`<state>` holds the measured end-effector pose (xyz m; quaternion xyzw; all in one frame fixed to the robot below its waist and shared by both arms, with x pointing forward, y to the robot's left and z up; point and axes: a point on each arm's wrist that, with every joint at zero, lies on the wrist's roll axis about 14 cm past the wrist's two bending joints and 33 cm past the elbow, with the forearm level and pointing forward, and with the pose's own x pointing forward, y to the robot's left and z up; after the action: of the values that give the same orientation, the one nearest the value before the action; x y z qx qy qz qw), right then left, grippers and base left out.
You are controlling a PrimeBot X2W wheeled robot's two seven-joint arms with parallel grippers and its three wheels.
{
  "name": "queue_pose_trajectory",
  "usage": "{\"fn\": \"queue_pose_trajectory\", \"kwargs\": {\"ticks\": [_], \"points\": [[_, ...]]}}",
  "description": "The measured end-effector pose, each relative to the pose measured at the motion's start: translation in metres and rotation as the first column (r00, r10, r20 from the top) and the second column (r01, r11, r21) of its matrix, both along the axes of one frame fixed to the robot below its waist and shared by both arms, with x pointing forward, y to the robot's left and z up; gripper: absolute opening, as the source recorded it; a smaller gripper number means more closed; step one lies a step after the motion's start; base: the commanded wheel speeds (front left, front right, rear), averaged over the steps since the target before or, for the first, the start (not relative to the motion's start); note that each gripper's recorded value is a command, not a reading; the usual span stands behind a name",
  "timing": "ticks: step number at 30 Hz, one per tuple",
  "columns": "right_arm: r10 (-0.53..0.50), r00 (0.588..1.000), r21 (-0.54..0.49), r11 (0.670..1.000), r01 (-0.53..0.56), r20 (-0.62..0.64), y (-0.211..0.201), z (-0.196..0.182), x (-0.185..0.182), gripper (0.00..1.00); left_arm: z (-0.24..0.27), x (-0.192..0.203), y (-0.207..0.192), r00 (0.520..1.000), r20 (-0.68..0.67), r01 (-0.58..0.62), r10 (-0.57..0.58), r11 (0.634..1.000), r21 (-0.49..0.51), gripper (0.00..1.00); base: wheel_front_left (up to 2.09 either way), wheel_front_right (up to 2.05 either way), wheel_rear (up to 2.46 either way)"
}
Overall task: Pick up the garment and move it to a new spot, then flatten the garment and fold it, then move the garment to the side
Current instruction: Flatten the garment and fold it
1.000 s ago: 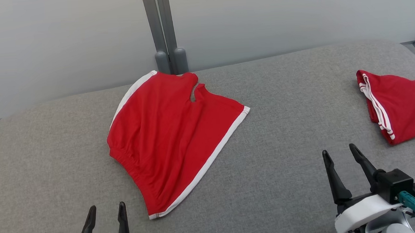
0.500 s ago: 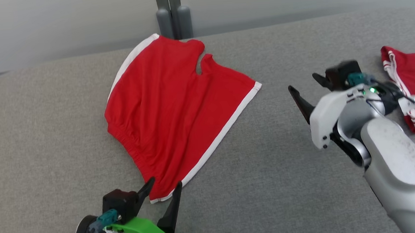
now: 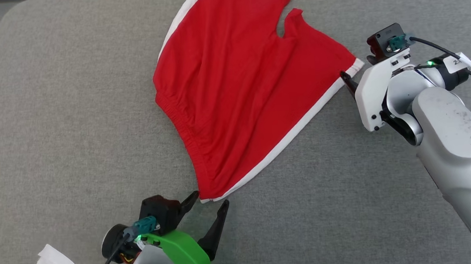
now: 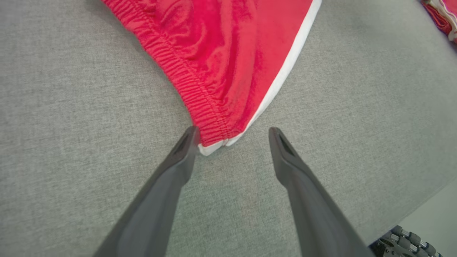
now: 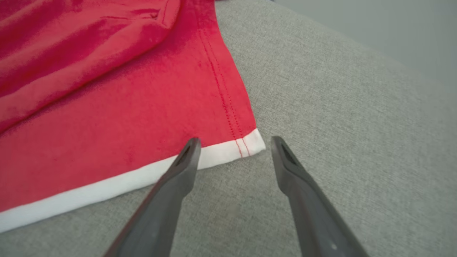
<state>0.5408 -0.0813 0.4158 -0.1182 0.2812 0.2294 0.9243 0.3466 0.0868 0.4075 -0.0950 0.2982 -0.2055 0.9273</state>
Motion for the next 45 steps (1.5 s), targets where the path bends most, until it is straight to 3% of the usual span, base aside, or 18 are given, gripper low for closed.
{"fn": "queue_pose_trajectory", "kwargs": {"ticks": [10, 36, 40, 41, 42, 43, 44, 45], "points": [[0.049, 0.997, 0.036, 0.998, -0.047, -0.063, 0.028, -0.035, 0.01, 1.0, -0.018, -0.003, 0.013, 0.997, -0.06, -0.054, 0.054, 0.999, 0.008, 1.0, 0.0, 0.0, 0.0], [0.044, 0.984, 0.003, 0.999, -0.045, -0.173, 0.019, -0.043, 0.011, 1.0, -0.023, 0.012, -0.006, 0.999, -0.04, -0.015, 0.013, 0.999, -0.046, 1.0, 0.0, 0.0, 0.0], [0.045, 0.983, 0.007, 0.999, -0.044, -0.18, 0.018, -0.043, 0.011, 1.0, -0.025, 0.013, -0.008, 0.999, -0.044, -0.014, 0.012, 0.999, -0.051, 0.86, 0.0, 0.0, 0.0], [0.045, 0.981, 0.011, 0.999, -0.043, -0.187, 0.018, -0.044, 0.011, 0.99, -0.026, 0.013, -0.009, 0.999, -0.045, -0.013, 0.01, 0.998, -0.053, 0.76, 0.0, 0.0, 0.0], [0.045, 0.98, 0.013, 0.999, -0.044, -0.191, 0.018, -0.045, 0.011, 0.76, -0.026, 0.013, -0.01, 0.999, -0.047, -0.01, 0.008, 0.998, -0.055, 0.46, 0.0, 0.0, 0.0], [0.046, 0.979, 0.015, 0.999, -0.043, -0.198, 0.018, -0.046, 0.01, 0.43, -0.027, 0.013, -0.011, 0.999, -0.047, -0.006, 0.003, 0.998, -0.056, 0.24, 0.0, 0.0, 0.0], [0.05, 0.978, 0.02, 0.999, -0.047, -0.2, 0.02, -0.045, 0.01, 0.0, -0.028, 0.013, -0.013, 0.999, -0.05, 0.002, -0.005, 0.998, -0.055, 0.0, 0.0, 0.0, 0.0], [0.053, 0.977, 0.027, 0.998, -0.048, -0.208, 0.021, -0.046, 0.009, 0.0, -0.029, 0.014, -0.013, 0.999, -0.051, 0.005, -0.007, 0.998, -0.057, 0.0, 0.0, 0.0, 0.0]]}}
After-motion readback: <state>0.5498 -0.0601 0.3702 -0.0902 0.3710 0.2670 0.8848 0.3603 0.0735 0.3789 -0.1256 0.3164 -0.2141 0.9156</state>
